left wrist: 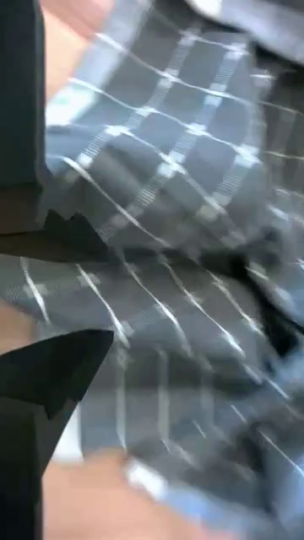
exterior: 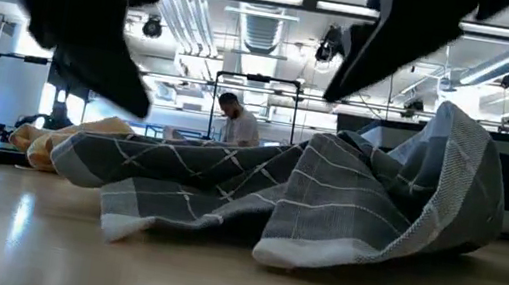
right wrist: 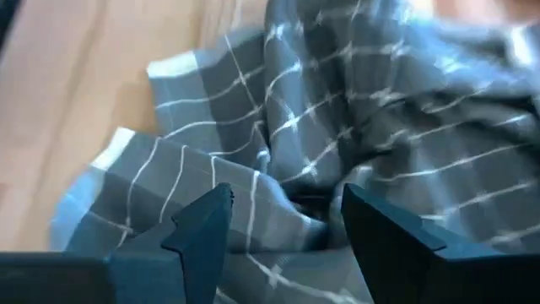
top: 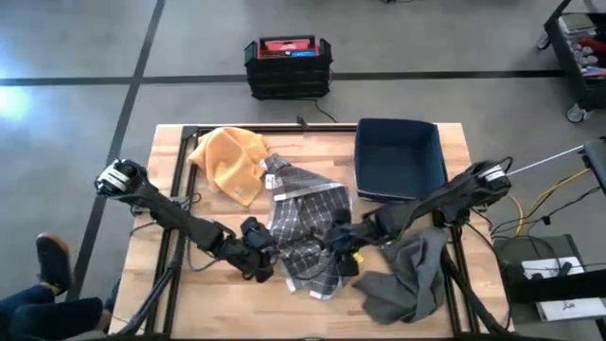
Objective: Fold towel
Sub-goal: Fold the gray patterned kitchen towel
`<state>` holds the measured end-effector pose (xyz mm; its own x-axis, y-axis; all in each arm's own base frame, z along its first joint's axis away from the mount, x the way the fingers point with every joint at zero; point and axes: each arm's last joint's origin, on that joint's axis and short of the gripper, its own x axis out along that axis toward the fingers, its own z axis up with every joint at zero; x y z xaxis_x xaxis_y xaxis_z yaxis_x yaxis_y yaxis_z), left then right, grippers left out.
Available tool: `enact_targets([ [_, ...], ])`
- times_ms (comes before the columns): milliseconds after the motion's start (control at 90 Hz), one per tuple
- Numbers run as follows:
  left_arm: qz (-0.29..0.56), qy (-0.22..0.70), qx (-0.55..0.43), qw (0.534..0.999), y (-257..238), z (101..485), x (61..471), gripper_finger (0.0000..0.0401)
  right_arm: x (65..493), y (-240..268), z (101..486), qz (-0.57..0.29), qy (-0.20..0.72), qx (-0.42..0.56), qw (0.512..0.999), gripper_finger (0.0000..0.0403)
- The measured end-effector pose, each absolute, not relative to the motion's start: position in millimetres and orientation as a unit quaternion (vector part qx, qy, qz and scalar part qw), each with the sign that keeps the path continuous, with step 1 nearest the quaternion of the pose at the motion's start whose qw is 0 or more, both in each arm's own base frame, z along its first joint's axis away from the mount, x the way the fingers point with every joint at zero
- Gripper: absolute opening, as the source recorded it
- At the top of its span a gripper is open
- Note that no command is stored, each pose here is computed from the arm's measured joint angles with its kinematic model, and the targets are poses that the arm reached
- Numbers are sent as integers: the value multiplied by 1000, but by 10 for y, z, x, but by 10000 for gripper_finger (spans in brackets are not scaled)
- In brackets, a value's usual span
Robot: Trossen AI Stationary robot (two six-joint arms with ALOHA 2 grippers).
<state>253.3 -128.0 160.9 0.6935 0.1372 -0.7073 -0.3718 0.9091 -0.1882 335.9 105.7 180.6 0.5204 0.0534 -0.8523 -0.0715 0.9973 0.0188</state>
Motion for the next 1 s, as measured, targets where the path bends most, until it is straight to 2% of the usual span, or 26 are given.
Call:
enact_targets([
  [167,118,429,-188,875,-1341,1416,2512,73,3356,1085,1394,6,549,6,836,199],
  [378,127,508,-181,833,-1520,1562,2228,33,3241,1166,1288,-12,599,7,801,200],
  [456,112,472,-190,853,-1636,1783,2192,23,3261,1198,1351,-7,593,9,805,197],
  [567,99,359,-210,904,-1778,2128,2224,16,3361,1228,1510,-4,564,12,825,195],
  [656,59,307,-210,927,-1878,2207,2306,9,3425,1234,1594,-1,548,-1,836,196],
  [744,49,287,-195,937,-1947,2084,2454,2,3460,1238,1645,-2,540,-9,842,196],
  [1000,115,343,-168,917,-1854,1293,2969,0,3457,1243,1646,-7,543,-5,839,187],
])
